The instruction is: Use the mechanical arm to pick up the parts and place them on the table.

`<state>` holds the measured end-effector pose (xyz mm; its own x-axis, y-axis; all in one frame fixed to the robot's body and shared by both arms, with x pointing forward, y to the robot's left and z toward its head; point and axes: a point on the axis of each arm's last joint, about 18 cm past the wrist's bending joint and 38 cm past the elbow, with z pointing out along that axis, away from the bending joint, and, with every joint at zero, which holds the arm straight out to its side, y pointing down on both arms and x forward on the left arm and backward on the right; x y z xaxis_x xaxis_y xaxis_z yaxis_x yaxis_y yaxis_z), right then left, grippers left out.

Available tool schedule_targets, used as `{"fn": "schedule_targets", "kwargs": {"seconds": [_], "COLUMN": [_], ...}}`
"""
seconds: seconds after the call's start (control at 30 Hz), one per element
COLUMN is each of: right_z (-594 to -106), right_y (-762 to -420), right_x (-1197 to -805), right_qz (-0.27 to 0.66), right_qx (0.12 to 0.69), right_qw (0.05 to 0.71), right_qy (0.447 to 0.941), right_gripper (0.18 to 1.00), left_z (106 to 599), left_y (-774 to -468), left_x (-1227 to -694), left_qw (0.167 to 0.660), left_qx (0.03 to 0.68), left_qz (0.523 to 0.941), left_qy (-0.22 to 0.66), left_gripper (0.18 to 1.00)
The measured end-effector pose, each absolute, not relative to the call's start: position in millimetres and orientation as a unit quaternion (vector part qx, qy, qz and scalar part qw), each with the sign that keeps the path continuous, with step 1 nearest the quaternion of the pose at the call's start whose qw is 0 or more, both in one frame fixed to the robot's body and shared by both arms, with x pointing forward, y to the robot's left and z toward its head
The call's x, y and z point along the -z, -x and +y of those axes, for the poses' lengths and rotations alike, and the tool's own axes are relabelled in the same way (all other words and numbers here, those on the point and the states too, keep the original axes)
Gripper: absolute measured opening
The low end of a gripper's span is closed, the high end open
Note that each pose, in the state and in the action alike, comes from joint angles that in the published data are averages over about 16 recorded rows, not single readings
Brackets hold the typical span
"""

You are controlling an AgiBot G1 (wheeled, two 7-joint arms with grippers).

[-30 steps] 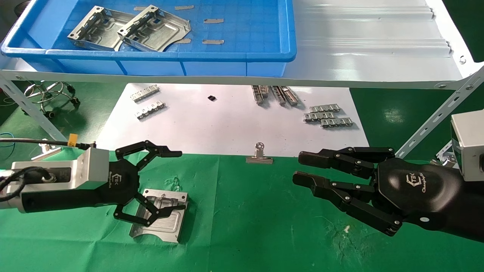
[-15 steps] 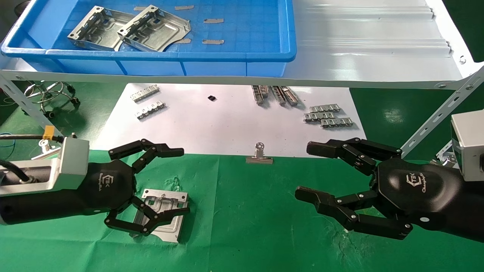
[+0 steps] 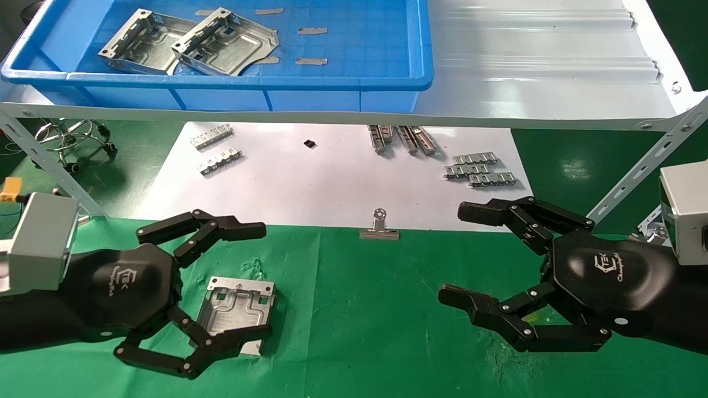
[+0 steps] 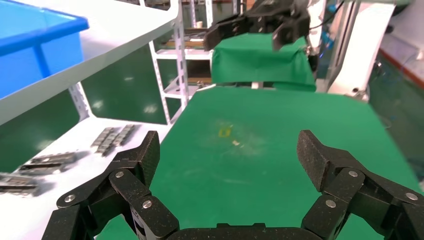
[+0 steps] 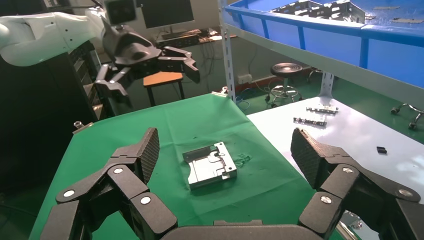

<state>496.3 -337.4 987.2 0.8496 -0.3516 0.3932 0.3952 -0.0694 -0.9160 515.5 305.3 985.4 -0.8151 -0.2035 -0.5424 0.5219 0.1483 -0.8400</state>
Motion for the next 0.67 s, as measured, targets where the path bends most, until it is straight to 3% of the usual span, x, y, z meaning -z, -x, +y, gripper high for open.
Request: {"fn": "schedule_targets", "kwargs": {"seconds": [0.37, 0.67], "right_z": [-337, -337], "right_y": [-496, -496], "right_x": [-987, -987], "right_qz": [-0.016, -0.016], "right_qx": [0.274, 0.274], "right_qw": [0.682, 0.682], "right_qy": [0.678, 0.678], "right_gripper": [0.995, 1.001], "left_z": [300, 299], "left_y": [-479, -468], "left_x": [-992, -993], "left_qw": [0.249, 0.241], "left_qx": [0.657, 0.658], "left_qz": [0.704, 0.705], "left_qy": [-0.105, -0.106], "left_gripper": [1.001, 1.001]}}
